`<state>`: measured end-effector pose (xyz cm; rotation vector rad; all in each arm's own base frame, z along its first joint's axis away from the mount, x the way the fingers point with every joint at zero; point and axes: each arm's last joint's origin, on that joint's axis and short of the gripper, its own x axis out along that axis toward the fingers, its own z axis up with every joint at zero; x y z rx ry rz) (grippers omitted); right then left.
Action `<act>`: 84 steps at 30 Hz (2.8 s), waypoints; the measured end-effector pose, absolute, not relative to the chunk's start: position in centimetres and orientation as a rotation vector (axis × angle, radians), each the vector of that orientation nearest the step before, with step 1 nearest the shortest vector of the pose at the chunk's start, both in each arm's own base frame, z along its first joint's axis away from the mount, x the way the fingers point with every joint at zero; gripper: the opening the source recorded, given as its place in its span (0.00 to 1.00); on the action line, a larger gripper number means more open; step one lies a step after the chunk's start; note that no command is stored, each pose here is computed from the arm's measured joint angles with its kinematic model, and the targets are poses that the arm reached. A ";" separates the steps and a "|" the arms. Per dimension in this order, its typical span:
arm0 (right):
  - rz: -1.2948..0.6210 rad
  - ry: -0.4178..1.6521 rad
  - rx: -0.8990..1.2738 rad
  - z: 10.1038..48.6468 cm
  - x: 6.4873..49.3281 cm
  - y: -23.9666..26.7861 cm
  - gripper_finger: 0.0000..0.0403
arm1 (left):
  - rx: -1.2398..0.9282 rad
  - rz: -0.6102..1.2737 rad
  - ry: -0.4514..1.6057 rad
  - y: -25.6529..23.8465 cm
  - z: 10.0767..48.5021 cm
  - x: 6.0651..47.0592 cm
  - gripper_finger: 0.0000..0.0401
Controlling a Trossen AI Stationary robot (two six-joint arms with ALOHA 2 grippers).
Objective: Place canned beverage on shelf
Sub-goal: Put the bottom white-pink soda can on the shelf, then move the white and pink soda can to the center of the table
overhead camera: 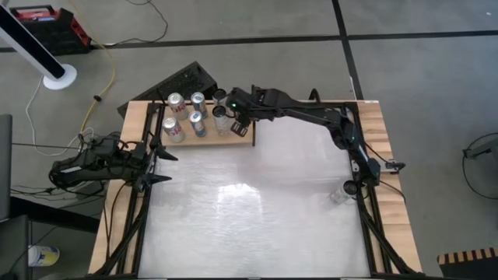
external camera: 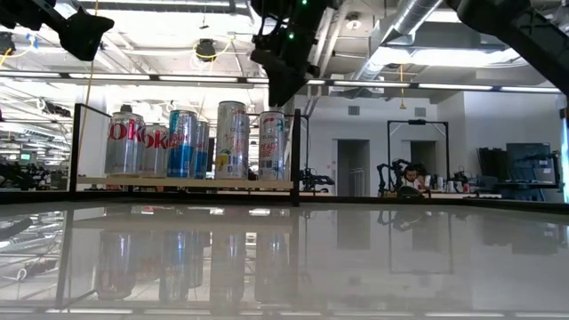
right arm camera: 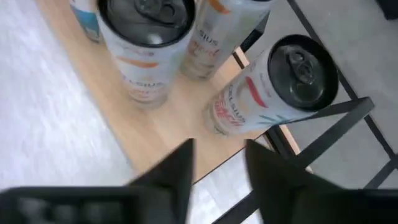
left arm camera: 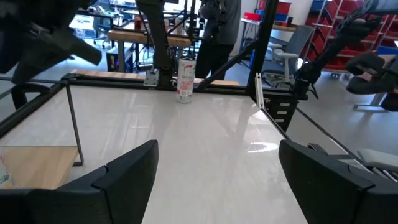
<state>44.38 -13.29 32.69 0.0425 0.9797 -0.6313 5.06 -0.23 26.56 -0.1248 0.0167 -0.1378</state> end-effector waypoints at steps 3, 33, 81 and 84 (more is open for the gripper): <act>-0.635 0.981 0.042 31.9 44.8 -13.7 0.20 | -0.125 -0.138 0.017 -0.2 26.6 5.1 0.79; -0.700 0.948 0.077 29.7 45.6 -17.5 0.05 | -0.125 -0.138 0.016 -0.2 26.6 5.1 0.79; -0.282 1.146 0.578 40.2 27.7 23.3 0.08 | -0.125 -0.138 0.017 -0.2 26.6 5.1 0.79; -0.287 1.151 0.636 40.2 25.5 25.6 0.07 | -0.125 -0.139 0.017 -0.2 26.5 5.1 0.79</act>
